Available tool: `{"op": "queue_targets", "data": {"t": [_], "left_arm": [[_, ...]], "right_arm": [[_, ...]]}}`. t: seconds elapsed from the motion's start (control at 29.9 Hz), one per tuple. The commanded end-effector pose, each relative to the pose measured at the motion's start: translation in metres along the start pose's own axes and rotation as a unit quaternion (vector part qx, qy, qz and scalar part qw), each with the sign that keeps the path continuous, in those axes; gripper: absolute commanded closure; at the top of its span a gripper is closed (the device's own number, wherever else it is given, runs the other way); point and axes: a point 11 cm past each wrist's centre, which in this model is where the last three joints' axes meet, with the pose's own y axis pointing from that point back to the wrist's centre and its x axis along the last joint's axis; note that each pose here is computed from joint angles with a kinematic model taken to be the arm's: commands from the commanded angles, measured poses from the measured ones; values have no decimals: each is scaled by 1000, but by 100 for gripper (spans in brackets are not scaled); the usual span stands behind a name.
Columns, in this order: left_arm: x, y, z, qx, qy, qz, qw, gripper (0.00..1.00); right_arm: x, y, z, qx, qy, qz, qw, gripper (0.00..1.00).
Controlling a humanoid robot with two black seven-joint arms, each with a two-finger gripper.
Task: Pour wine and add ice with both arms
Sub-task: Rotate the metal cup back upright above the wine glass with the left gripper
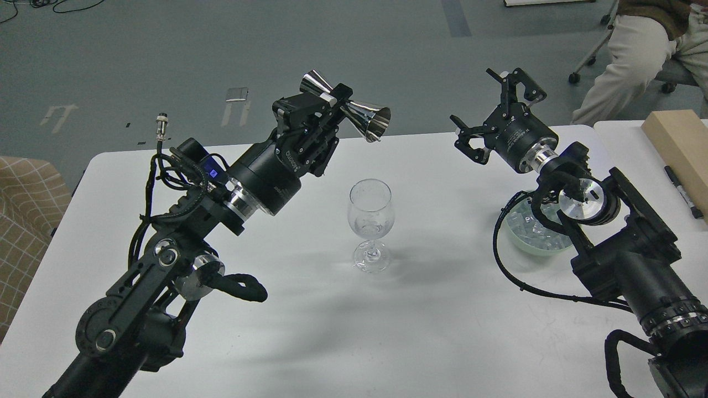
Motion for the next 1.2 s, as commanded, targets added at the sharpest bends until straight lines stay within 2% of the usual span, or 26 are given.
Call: {"op": "queue_targets", "data": {"t": [0.0,1.17], "left_arm": [[-1,0,-1,0,-5,-1,1000,99],[3,5,-12,9,36,24,999,99]], "right_arm": [[1,0,0,0,0,1,1000,0],[-5,-3,-2,2,1,-5,1000,0]]}}
